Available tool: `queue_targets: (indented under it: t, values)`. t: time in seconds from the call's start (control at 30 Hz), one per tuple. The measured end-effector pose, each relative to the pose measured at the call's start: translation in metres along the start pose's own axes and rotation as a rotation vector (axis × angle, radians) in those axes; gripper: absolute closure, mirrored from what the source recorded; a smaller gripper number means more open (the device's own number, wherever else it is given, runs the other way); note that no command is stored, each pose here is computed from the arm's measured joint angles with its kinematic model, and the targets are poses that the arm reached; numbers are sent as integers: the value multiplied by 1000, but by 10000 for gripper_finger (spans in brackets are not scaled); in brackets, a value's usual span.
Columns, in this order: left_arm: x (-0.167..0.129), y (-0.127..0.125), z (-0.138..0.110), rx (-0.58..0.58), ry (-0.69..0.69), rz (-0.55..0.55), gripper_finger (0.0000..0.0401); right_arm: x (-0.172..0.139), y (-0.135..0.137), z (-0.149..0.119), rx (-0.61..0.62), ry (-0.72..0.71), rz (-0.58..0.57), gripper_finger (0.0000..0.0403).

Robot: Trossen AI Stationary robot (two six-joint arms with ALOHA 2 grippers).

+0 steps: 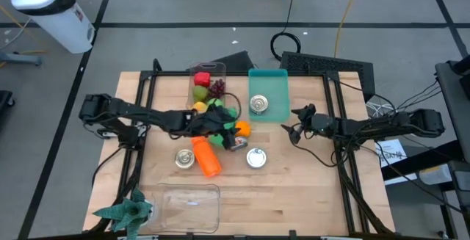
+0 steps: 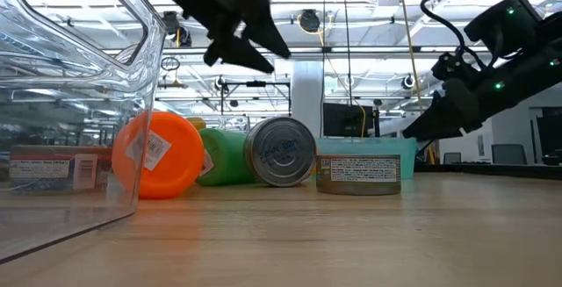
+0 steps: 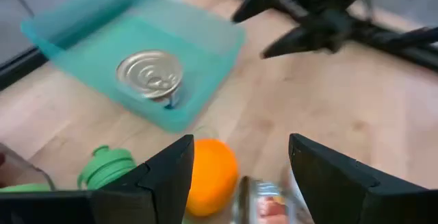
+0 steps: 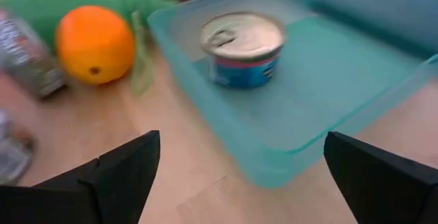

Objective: Pick & Place Food Item
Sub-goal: Put the orange into the top transparent bin

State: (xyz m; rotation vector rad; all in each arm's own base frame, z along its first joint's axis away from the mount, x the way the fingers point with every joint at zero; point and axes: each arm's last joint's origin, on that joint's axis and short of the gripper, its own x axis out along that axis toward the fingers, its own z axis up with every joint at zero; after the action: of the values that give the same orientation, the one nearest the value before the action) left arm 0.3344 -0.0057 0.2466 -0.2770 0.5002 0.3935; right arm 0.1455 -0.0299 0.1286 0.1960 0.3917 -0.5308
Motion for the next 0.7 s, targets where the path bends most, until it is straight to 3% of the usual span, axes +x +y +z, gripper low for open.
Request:
queue_targets:
  t: [0.1, 0.23, 0.37, 0.53, 0.7]
  values:
    - [12, 1, 5, 14, 51, 30, 157, 0, 1, -1, 18, 12, 29, 9]
    - [23, -3, 18, 68, 116, -21, 157, 0, 1, -1, 19, 17, 33, 9]
    - [37, -10, 19, 203, 166, -33, 144, 0, 1, -1, 20, 17, 34, 9]
    - [54, -17, 7, 366, 238, -40, 122, 0, 1, -1, 19, 20, 35, 9]
    - [68, -13, -3, 367, 297, -17, 106, 0, 1, -1, 19, 21, 35, 9]
